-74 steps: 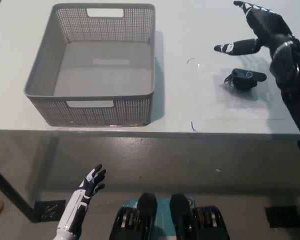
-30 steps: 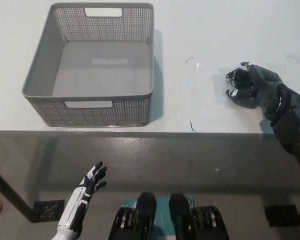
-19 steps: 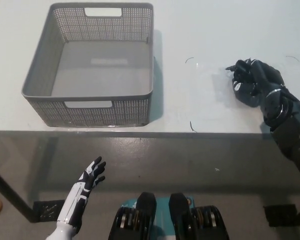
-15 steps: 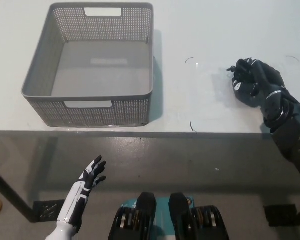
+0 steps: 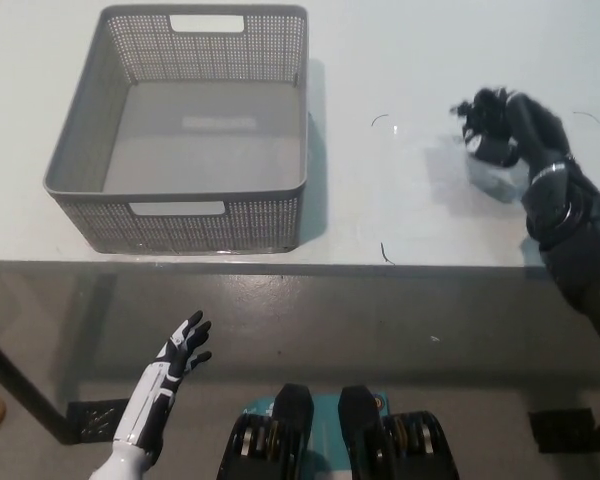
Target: Use the right hand to pick up a webcam and put it into a container on the left side
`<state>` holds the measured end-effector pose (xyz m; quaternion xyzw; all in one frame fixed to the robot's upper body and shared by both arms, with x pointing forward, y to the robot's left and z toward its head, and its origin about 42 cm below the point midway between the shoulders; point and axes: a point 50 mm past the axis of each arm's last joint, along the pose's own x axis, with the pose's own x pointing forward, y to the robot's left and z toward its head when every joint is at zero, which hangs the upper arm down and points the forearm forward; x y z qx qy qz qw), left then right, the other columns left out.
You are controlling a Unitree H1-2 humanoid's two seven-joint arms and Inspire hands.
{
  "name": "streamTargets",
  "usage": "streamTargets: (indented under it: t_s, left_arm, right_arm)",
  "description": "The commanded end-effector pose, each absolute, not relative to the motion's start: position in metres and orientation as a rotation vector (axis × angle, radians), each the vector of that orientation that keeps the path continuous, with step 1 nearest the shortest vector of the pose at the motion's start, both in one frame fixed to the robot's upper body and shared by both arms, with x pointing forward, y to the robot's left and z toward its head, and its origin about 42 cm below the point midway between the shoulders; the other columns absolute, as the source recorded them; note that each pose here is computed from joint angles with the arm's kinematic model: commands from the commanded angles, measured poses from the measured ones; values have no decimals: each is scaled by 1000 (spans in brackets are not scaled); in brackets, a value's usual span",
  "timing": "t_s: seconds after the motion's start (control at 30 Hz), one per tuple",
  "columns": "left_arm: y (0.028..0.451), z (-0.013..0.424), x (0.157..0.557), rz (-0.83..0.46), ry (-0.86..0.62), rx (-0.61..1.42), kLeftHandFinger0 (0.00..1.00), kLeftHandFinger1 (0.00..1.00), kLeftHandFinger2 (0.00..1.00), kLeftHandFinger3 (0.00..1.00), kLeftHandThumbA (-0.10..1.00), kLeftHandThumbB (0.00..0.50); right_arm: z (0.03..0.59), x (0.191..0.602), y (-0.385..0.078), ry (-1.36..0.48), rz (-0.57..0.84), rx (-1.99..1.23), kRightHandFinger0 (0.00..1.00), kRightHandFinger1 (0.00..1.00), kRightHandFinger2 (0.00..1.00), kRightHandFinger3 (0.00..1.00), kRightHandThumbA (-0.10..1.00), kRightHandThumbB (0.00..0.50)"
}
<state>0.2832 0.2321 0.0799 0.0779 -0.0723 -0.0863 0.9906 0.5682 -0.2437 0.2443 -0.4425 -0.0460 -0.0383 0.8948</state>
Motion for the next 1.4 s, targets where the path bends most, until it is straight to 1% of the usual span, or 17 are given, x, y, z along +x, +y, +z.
streamTargets:
  t_s: [0.0,0.07,0.17,0.23,0.47,0.53,0.57,0.7,0.73,0.77,0.87,0.9,1.0,1.1,1.27,1.33,1.37]
  left_arm:
    - [236,90,289,-187,-194,174,947,1000,1000,1000,1000,115]
    - [236,90,288,-187,-190,174,946,1000,1000,1000,1000,114]
    - [236,90,288,-188,-184,173,945,1000,1000,1000,1000,112]
    - [236,90,288,-183,-176,159,953,1000,1000,1000,1000,131]
    - [233,87,284,-186,-183,170,942,1000,1000,1000,1000,117]
    - [232,86,283,-190,-181,155,945,1000,1000,1000,1000,111]
    - [232,86,283,-190,-179,155,947,1000,1000,1000,1000,121]
    - [233,88,286,-195,-186,153,950,1000,1000,1000,998,119]
    - [233,88,287,-195,-179,172,950,1000,1000,1000,1000,137]
    - [233,88,288,-200,-185,171,951,1000,1000,1000,1000,120]
    - [232,88,287,-199,-173,160,961,1000,1000,1000,989,154]
    - [232,88,287,-203,-186,165,957,1000,1000,1000,987,134]
    - [231,88,288,-207,-176,175,955,1000,1000,1000,984,138]
    - [230,90,289,-217,-185,190,952,1000,1000,1000,969,117]
    - [230,93,291,-234,-198,225,930,1000,1000,1000,946,111]
    - [229,94,292,-238,-200,224,927,1000,1000,1000,931,113]
    - [229,95,293,-243,-206,242,923,1000,1000,1000,932,98]
  right_arm:
    - [360,587,-239,-382,-198,-828,0,351,811,814,-100,158]
    - [385,586,-233,-457,-192,-798,0,340,780,802,-100,186]
    - [421,577,-216,-546,-187,-772,0,250,659,782,-100,181]
    - [443,568,-199,-610,-179,-764,0,218,644,776,-100,176]
    - [481,542,-126,-734,-75,-711,0,248,715,839,-100,171]
    - [484,539,-105,-750,-35,-706,0,132,526,759,-100,186]
    - [484,539,-98,-759,-24,-705,0,125,517,751,-100,188]
    - [485,534,-55,-790,30,-688,0,136,535,745,-100,193]
    - [484,533,-42,-786,42,-688,0,145,555,761,-100,193]
    - [483,532,-38,-782,52,-682,0,148,568,768,-100,182]
    - [474,530,-12,-768,110,-671,0,154,594,791,-100,172]
    - [470,529,-1,-758,129,-668,0,184,632,821,-100,164]
    - [462,525,25,-729,173,-671,0,201,655,840,-100,230]
    - [452,523,40,-712,210,-679,0,219,685,872,-100,201]
    - [418,525,58,-678,237,-679,0,188,624,739,-100,199]
    - [409,527,58,-640,246,-662,0,235,666,747,-100,207]
    - [399,530,57,-585,265,-660,0,333,752,819,-100,194]
